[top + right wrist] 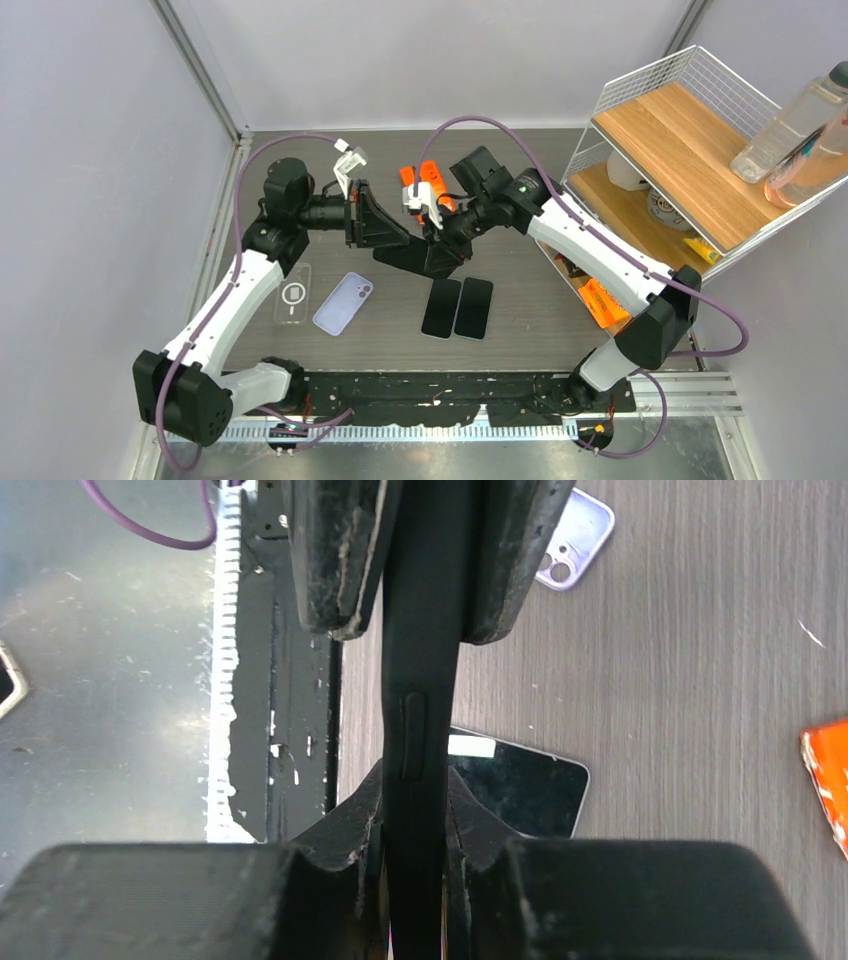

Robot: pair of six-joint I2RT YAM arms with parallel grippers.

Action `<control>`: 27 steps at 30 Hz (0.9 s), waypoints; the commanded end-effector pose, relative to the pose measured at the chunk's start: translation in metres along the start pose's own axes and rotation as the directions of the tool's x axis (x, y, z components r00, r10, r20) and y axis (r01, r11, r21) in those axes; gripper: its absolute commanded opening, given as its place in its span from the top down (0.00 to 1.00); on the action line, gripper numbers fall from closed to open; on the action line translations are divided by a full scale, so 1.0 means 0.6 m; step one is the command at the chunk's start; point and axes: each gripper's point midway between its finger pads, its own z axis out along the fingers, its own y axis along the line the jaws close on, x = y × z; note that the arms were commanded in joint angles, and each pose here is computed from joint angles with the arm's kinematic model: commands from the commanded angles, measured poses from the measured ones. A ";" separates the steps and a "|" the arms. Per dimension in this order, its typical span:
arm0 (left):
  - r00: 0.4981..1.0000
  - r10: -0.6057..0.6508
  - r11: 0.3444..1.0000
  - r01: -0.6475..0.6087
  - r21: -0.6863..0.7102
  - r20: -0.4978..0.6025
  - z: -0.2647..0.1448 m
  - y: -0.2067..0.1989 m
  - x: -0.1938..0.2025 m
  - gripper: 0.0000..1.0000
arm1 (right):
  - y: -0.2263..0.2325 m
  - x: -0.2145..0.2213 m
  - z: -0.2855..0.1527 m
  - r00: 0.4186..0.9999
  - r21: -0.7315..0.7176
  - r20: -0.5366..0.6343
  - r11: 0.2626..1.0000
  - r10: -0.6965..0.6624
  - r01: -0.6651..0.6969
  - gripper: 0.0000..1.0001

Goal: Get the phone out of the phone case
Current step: Remove the phone case from the phone.

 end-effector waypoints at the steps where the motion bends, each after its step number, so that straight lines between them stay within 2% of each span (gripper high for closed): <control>1: 0.975 -0.220 0.975 0.220 -0.001 0.028 0.003 0.021 -0.002 1.00 | -0.021 -0.056 -0.024 0.978 0.202 0.020 0.958 -0.209 0.201 0.95; 5: 0.934 -0.353 0.935 0.354 0.000 0.056 0.005 0.049 0.003 1.00 | -0.033 -0.070 -0.035 0.966 0.308 -0.015 0.918 -0.258 0.250 0.94; 8: 0.877 -0.472 0.880 0.474 -0.008 0.086 0.007 0.083 0.006 1.00 | -0.041 -0.085 -0.044 0.956 0.376 -0.017 0.884 -0.292 0.277 0.95; 15: 0.752 -0.650 0.757 0.654 0.008 0.109 0.022 0.139 0.021 1.00 | -0.054 -0.101 -0.069 0.942 0.483 -0.038 0.819 -0.333 0.310 0.95; 22: 0.639 -0.758 0.644 0.765 -0.001 0.129 0.033 0.182 0.040 1.00 | -0.059 -0.112 -0.071 0.935 0.508 -0.068 0.794 -0.348 0.333 0.95; 27: 0.610 -0.781 0.614 0.789 -0.017 0.136 0.036 0.198 0.056 1.00 | -0.063 -0.116 -0.072 0.934 0.512 -0.077 0.790 -0.349 0.337 0.95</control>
